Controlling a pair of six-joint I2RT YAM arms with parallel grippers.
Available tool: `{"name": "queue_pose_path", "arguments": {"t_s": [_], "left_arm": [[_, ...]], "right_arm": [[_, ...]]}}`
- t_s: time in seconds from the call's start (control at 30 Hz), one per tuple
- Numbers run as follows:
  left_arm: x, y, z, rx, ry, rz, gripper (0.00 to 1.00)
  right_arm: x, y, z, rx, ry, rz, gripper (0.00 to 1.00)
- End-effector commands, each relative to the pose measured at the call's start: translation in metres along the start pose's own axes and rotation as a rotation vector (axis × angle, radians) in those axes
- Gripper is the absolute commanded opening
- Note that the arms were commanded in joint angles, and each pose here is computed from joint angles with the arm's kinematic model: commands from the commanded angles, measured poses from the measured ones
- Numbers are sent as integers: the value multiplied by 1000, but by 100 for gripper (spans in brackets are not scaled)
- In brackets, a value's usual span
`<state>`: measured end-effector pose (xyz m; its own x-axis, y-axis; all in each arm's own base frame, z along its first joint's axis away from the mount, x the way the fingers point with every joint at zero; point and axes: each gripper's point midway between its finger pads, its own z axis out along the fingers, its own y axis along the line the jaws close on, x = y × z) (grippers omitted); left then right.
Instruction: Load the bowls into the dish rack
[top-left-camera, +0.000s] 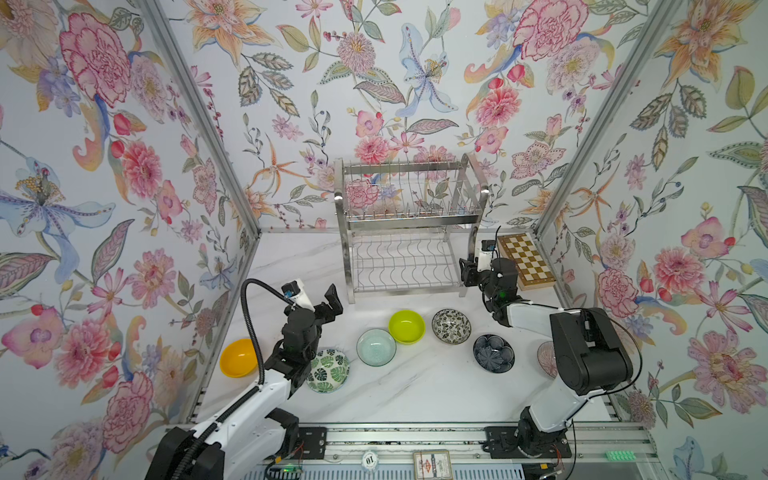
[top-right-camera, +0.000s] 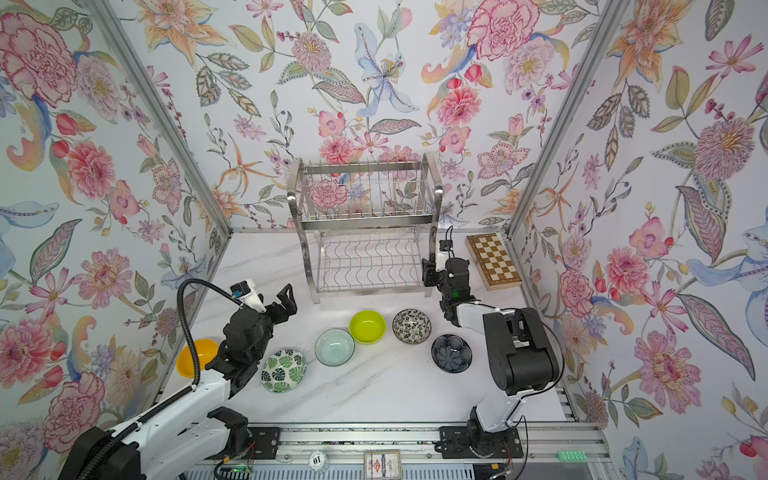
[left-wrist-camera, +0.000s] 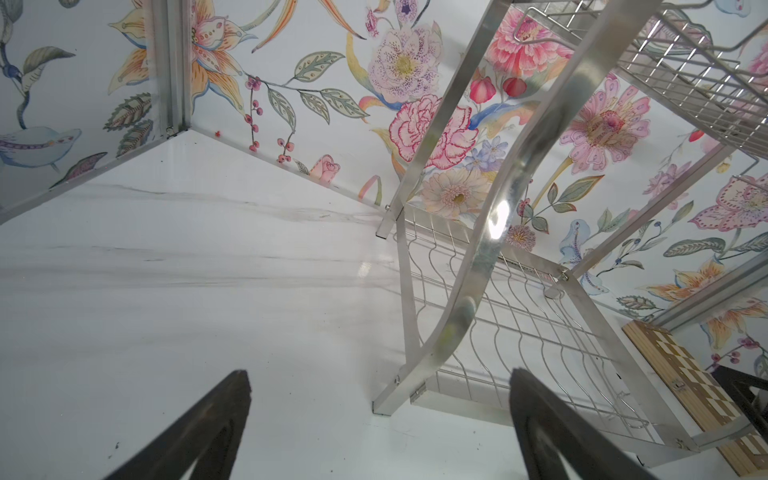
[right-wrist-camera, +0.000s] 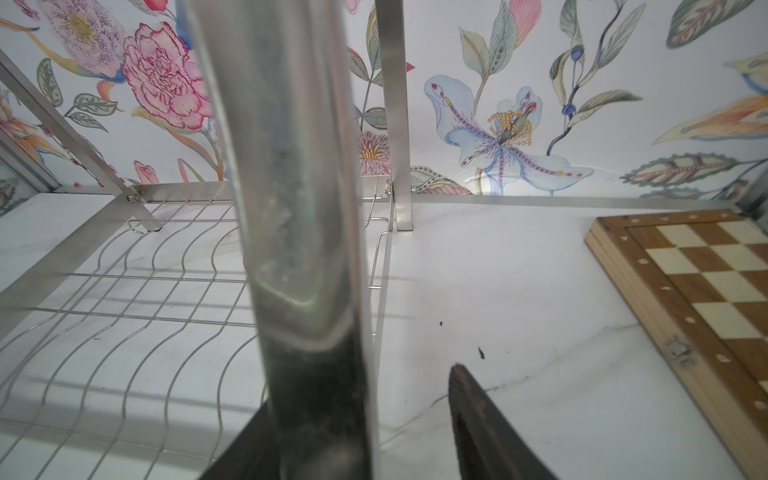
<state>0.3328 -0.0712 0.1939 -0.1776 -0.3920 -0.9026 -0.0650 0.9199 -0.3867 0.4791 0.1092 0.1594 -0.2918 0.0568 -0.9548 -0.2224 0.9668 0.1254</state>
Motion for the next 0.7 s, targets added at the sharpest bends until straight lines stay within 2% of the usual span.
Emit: {"name": "queue_pose_path", "arguments": {"t_s": [0.0,0.1,0.17,0.2,0.43,0.53,0.67], "left_arm": [[3,14,-3,-95,37,23,99],[3,15,-4,-112,54,46,99],[4,21,-4,-164,93,82,99],[7,24,-3,-181,119,107,99],[20,15,-3,-176,292,189,99],[27,16,-10,-188,383,223,99],[35,28,-24,-259,487,223,99]], "right_arm": [[-12,-3,-15,27,-15,48,66],[-12,-6,-25,52,-2,74,79],[-11,-10,-31,96,8,95,95],[-9,-11,-34,112,17,100,98],[5,-22,-52,228,67,159,98],[7,-24,-59,248,72,226,98],[8,-7,-64,127,117,288,99]]}}
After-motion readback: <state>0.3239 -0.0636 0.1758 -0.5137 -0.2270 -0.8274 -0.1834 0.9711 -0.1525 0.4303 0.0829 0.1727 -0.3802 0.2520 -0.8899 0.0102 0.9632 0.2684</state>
